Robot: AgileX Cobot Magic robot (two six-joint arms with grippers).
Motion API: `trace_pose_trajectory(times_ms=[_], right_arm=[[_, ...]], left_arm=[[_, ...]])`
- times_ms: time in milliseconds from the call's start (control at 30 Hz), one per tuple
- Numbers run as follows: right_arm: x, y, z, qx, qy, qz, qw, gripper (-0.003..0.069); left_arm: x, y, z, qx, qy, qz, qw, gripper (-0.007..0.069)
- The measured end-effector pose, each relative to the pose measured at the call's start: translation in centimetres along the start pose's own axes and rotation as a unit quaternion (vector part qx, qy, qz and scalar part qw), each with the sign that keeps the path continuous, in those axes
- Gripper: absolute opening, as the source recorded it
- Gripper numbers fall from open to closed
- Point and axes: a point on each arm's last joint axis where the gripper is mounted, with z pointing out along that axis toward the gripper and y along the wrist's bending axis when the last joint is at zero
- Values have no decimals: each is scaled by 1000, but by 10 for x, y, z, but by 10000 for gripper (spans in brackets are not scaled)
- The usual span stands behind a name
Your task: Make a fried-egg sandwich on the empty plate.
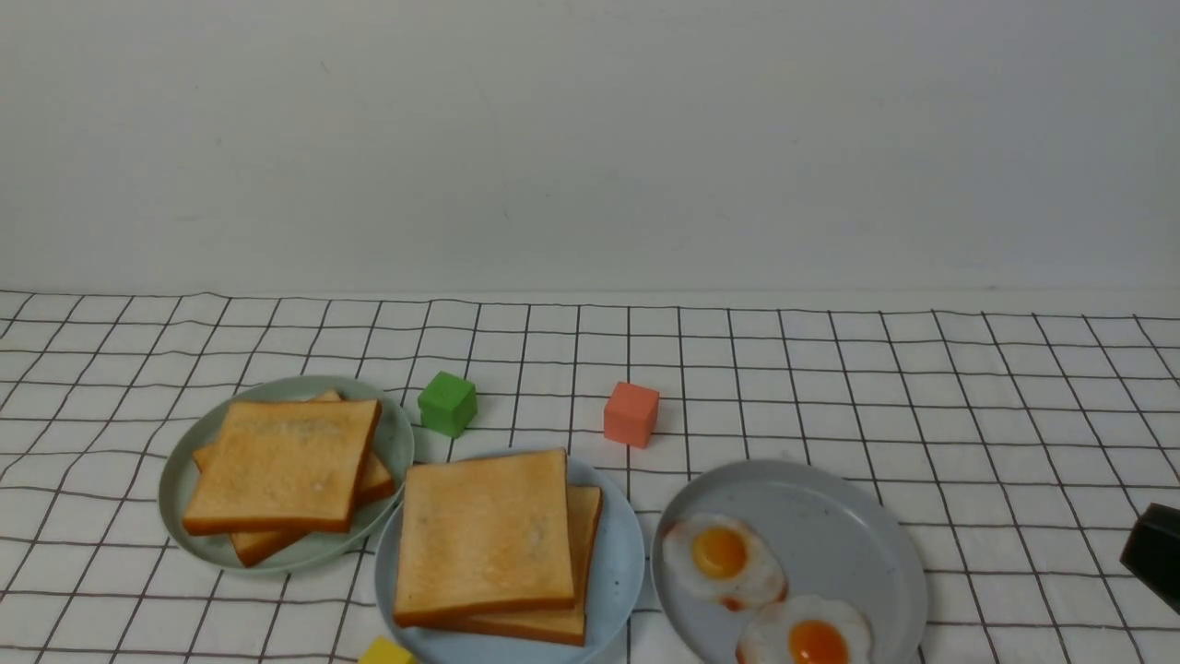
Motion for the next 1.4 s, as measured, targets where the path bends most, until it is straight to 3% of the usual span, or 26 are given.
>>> trace_pose_trajectory(times_ms=[200,567,833,1133,1400], right_arm=[[0,0,0,0,0,-2,1000,6],[0,0,0,0,0,-3,1000,10],[0,0,0,0,0,-3,1000,17],[0,0,0,0,0,-3,1000,28],[1,1,0,-4,5,-3,1000,39]], left_arm=[[-3,1,0,-8,-19,4,1000,-13],[-18,17,21,-43,-148,16,988,-13],[24,49,56,-110,-214,21,970,-9],[85,77,100,-138,-190,7,972,-3],[94,82,107,-148,-170,7,974,3]])
